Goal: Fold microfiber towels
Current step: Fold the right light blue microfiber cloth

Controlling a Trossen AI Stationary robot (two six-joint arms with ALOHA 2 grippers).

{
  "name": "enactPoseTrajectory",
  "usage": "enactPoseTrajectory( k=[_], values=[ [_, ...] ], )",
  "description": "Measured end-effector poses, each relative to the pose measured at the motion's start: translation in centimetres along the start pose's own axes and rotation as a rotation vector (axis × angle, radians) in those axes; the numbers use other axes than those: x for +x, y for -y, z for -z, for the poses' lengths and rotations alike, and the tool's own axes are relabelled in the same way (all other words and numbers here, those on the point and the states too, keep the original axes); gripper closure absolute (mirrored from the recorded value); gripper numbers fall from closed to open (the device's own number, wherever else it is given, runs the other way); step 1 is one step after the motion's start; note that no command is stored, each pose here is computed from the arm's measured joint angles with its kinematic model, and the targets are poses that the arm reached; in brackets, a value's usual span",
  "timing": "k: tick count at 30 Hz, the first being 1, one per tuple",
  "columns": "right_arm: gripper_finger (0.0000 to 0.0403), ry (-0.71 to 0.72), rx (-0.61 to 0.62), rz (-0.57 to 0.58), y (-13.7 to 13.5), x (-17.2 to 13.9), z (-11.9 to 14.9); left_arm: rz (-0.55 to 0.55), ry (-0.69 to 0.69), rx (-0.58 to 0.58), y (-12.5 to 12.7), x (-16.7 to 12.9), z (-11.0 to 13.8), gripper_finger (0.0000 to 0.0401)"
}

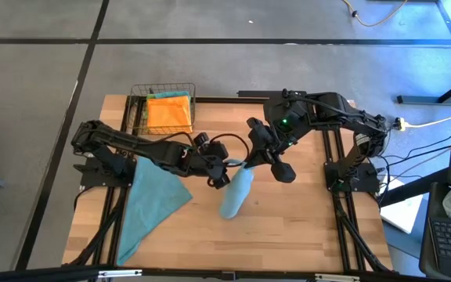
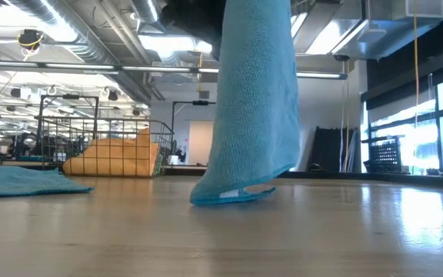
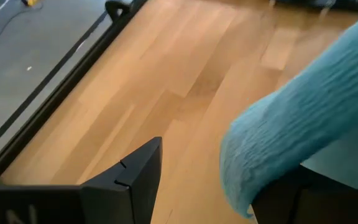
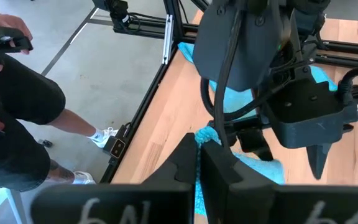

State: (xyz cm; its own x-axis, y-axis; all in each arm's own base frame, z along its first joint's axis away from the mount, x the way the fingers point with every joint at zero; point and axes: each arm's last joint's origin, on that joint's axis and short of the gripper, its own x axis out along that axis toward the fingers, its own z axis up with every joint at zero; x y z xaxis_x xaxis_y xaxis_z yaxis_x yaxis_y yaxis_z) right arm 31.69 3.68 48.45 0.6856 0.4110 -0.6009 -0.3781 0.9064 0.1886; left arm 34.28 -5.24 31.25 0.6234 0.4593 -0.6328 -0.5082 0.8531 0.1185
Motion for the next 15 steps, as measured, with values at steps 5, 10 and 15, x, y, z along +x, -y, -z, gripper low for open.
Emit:
enactPoseTrajectory(
  k=[5,10,15],
  values=[
    [0.0391,0.000,0.000,0.000,0.0,0.0,0.0,-0.018,-0.054,0.031,-0.3,0.0,0.6,0.0209],
    [0.0391,-0.009,0.003,-0.001,0.0,0.0,0.1,-0.004,-0.051,0.034,-0.1,-0.3,0.6,0.0265],
    [0.0391,-0.059,0.022,-0.003,0.0,0.0,0.6,0.023,-0.044,0.022,-0.5,-1.0,0.3,0.0387]
  ],
)
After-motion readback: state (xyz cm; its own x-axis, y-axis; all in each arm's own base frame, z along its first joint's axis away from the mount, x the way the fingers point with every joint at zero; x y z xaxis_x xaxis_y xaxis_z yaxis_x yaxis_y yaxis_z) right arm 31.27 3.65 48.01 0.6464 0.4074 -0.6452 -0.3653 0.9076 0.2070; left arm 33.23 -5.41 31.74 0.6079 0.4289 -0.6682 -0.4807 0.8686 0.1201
